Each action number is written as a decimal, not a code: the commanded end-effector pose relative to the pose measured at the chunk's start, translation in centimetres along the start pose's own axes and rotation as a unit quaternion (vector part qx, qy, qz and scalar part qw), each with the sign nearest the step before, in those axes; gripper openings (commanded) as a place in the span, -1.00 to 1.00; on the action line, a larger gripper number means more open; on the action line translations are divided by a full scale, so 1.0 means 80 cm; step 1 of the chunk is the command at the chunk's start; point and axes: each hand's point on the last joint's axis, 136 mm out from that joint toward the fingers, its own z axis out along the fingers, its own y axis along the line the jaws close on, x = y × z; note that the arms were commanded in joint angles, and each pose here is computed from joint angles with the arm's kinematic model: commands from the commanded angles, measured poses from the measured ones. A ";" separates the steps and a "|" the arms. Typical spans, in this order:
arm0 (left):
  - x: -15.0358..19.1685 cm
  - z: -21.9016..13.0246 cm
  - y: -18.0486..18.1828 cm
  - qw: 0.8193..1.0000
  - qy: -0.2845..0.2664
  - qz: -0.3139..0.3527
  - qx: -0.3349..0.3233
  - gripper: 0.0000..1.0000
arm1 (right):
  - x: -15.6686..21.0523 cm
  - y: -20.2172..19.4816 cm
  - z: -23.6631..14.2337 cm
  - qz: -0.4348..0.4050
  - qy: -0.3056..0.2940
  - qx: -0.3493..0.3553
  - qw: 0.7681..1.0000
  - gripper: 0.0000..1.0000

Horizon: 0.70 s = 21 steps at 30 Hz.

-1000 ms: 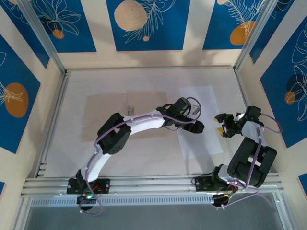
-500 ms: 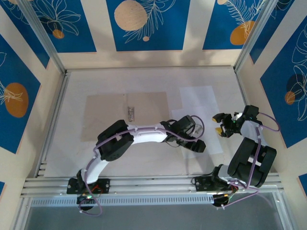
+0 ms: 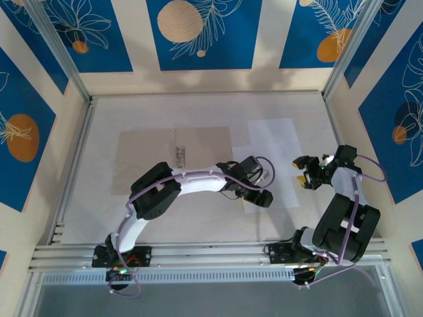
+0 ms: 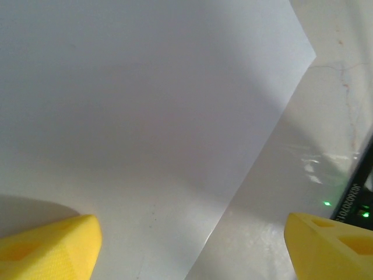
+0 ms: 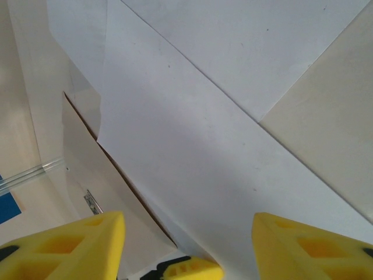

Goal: Put the files into the folder

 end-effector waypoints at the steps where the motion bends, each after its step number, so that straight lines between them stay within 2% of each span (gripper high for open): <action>1: 0.012 -0.019 0.047 0.997 0.018 -0.008 -0.072 0.67 | 0.014 0.005 -0.001 -0.007 0.015 -0.007 1.000 0.20; 3: 0.004 -0.028 0.051 0.997 0.009 -0.008 -0.080 0.67 | 0.016 0.005 0.002 -0.008 0.018 -0.006 1.000 0.21; 11: -0.038 -0.068 0.020 0.998 -0.042 0.010 -0.056 0.70 | 0.034 0.010 0.019 -0.038 0.049 0.000 0.998 0.20; 17: -0.076 -0.098 0.064 0.987 -0.102 -0.055 -0.113 0.72 | 0.031 0.018 0.035 -0.057 0.062 0.014 0.996 0.20; 21: -0.097 -0.098 0.090 0.979 -0.119 -0.093 -0.136 0.75 | 0.026 0.025 0.043 -0.069 0.061 0.022 0.996 0.20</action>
